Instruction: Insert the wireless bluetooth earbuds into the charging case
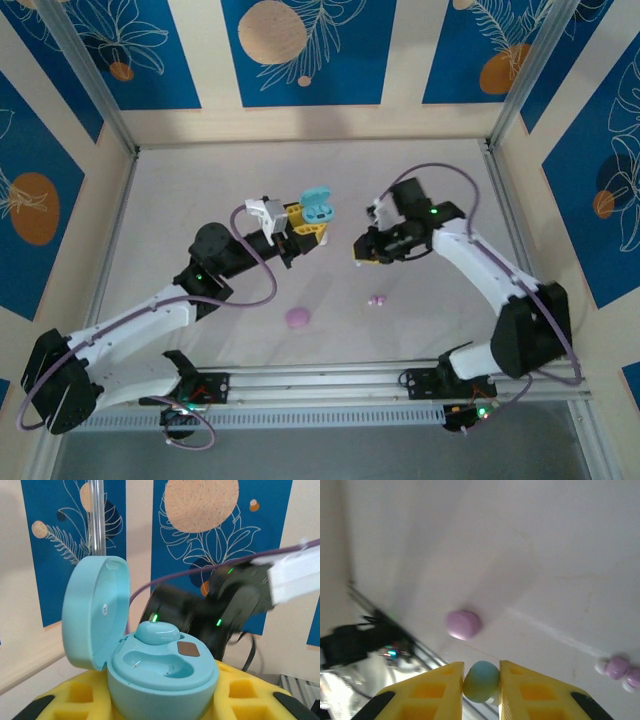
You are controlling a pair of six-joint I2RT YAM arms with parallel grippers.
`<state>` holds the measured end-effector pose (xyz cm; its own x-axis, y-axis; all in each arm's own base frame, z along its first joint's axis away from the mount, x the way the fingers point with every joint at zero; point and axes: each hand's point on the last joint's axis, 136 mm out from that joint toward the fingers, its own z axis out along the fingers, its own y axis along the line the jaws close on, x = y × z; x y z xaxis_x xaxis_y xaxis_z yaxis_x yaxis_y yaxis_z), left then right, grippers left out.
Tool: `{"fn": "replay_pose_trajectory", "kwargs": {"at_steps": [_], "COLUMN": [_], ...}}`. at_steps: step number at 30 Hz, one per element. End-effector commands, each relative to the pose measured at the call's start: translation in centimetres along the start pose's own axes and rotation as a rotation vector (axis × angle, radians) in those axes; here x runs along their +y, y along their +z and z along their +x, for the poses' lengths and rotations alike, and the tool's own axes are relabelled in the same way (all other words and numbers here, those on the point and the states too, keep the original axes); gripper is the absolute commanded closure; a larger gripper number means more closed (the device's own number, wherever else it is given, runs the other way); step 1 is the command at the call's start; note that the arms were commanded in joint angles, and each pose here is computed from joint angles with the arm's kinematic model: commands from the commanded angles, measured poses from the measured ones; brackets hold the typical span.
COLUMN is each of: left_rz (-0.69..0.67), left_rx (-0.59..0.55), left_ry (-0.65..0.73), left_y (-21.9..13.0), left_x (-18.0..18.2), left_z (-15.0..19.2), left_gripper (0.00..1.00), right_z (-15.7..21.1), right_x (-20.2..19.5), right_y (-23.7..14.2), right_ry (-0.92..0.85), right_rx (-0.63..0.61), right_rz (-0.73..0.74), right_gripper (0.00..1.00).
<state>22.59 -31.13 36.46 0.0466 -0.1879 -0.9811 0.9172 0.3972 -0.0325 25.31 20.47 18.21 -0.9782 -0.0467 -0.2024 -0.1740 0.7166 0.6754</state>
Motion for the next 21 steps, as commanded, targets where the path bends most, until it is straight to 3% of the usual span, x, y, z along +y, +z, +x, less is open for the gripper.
{"fn": "replay_pose_trajectory", "kwargs": {"at_steps": [1,5,11,21], "left_rz": [-0.001,0.009,0.054,0.092], "left_rx": [-0.025,-0.004,0.022,0.016], "left_ry": [0.012,0.011,0.013,0.037], "left_y": [0.6,1.3,2.5,3.3], "left_x": [0.0,0.2,0.0,-0.5], "left_z": [-0.3,0.7,2.2,2.9], "left_gripper": [0.74,0.75,0.75,0.74], "right_z": [-0.9,-1.9,-1.6,-1.5], "right_x": [4.4,7.6,12.9,15.7], "right_y": [-5.1,-10.3,-14.2,-12.3], "right_ry": [0.006,-0.048,-0.172,-0.283], "right_rx": [-0.075,-0.19,-0.235,-0.217], "right_rz": [-0.219,-0.314,-0.454,-0.417], "right_gripper": [0.77,0.77,0.76,0.76]}}
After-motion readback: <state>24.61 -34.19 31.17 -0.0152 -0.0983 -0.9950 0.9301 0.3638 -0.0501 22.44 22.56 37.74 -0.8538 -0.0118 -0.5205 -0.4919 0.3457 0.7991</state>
